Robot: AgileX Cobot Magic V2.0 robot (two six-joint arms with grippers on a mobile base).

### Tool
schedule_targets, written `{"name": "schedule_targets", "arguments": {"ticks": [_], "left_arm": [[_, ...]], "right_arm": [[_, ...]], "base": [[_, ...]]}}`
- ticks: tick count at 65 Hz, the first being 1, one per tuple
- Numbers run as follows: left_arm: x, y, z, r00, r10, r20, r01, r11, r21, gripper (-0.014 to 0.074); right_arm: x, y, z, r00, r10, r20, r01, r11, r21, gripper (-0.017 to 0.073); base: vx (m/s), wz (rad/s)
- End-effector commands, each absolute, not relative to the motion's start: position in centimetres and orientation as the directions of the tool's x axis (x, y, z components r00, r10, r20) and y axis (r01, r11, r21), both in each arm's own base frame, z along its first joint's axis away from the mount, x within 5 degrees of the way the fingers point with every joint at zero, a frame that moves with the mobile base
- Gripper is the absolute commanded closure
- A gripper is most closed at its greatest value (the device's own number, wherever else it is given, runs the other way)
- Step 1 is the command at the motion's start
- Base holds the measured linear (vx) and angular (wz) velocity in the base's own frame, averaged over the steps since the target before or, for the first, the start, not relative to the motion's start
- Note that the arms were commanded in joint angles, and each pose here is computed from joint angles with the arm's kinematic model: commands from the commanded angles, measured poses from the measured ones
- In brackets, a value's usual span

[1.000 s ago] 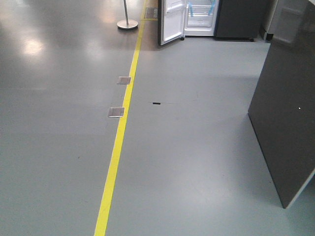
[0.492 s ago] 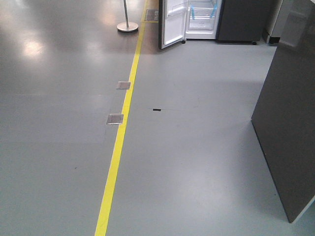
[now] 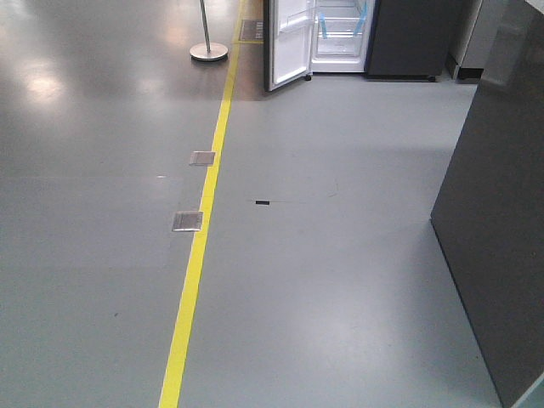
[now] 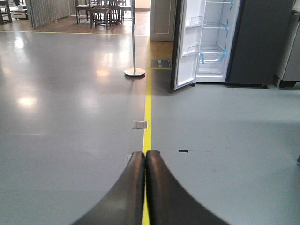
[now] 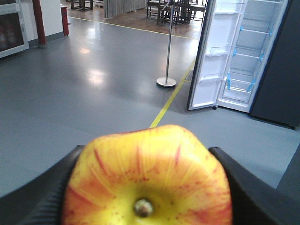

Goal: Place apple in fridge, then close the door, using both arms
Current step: 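Drive toward the refrigerator while holding the apple in the right gripper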

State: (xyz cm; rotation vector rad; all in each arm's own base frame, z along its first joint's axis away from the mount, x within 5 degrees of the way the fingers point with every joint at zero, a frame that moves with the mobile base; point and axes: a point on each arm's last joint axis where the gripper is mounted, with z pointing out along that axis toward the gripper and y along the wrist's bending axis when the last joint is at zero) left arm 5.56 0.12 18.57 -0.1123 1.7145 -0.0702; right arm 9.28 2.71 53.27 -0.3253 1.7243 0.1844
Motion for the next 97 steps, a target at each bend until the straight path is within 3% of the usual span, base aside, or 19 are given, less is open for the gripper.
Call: {"name": "schedule_targets", "arguments": {"ticks": [1, 97], "left_arm": [[5.46, 0.09, 19.9, -0.039, -0.123, -0.992, -0.019, 0.992, -0.122, 0.0599], [5.46, 0.09, 19.9, -0.039, -0.123, -0.992, -0.019, 0.992, -0.122, 0.0599]], "right_arm": [[9.06, 2.64, 54.61, -0.056, -0.079, -0.995, -0.298, 0.953, -0.059, 0.0482], [9.06, 2.64, 54.61, -0.056, -0.079, -0.995, -0.298, 0.953, -0.059, 0.0482]], "base": [[0.2, -0.04], [0.26, -0.01]]}}
